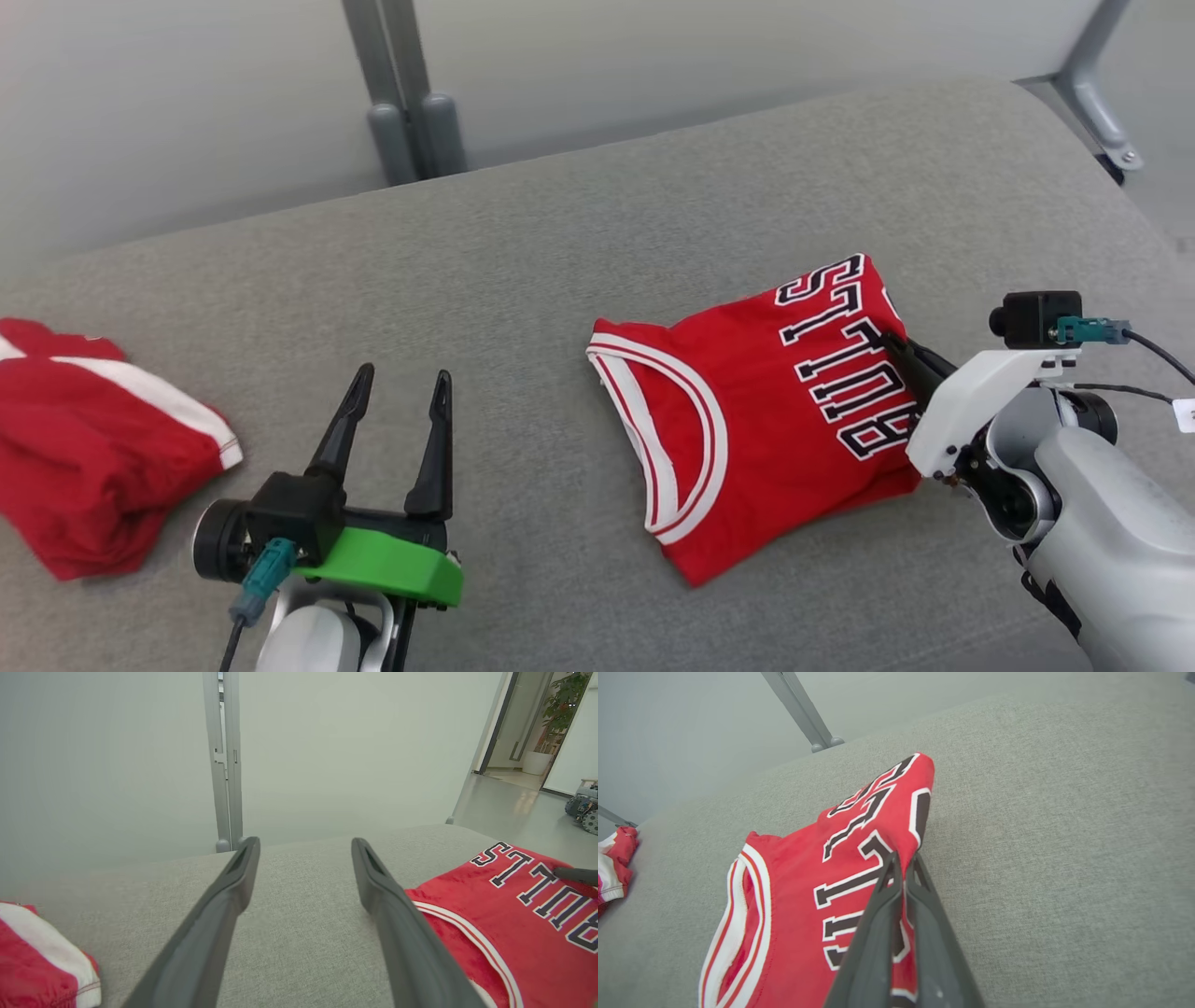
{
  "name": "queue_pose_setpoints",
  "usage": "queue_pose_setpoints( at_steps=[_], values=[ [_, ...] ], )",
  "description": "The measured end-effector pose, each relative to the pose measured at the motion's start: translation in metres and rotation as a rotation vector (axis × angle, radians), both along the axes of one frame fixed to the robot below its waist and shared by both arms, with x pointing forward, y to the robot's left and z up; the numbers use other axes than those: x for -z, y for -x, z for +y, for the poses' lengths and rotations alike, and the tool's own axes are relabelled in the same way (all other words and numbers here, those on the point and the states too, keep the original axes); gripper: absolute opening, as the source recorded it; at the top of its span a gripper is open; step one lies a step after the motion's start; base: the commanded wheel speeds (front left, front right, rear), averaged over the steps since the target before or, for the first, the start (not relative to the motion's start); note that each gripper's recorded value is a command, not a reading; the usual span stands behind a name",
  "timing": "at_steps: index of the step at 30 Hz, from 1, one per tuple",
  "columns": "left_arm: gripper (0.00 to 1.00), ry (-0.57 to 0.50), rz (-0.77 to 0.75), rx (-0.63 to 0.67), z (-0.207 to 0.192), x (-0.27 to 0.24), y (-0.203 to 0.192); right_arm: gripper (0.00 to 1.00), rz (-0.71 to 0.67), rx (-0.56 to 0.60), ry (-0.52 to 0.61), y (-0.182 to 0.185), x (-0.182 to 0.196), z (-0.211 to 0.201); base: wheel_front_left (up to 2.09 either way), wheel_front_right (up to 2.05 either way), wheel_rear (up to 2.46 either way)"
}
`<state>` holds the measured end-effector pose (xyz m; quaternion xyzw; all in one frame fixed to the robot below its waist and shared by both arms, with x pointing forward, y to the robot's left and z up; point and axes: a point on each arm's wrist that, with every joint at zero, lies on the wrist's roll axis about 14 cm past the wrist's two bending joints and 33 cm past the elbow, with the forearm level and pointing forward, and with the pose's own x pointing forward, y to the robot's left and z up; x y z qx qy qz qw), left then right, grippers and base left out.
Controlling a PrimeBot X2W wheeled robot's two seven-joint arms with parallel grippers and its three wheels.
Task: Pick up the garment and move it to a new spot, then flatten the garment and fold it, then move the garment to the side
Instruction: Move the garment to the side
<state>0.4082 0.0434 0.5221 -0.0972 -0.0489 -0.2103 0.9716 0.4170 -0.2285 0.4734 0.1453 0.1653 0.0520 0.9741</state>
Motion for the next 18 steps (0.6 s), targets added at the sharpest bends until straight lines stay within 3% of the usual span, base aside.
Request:
queue_pose_setpoints(
  at_steps=[11, 18],
  values=[
    [1.0, 0.011, -0.011, 0.263, -0.092, 0.002, -0.014, 0.0, -0.039, 0.202, 0.003, 0.035, -0.003, -0.067, 0.0, 0.0, 0.0],
    [1.0, 0.014, 0.022, 0.325, -0.112, 0.019, -0.019, 0.0, -0.06, 0.238, 0.069, 0.036, -0.006, -0.089, 0.0, 0.0, 0.0]
  ],
)
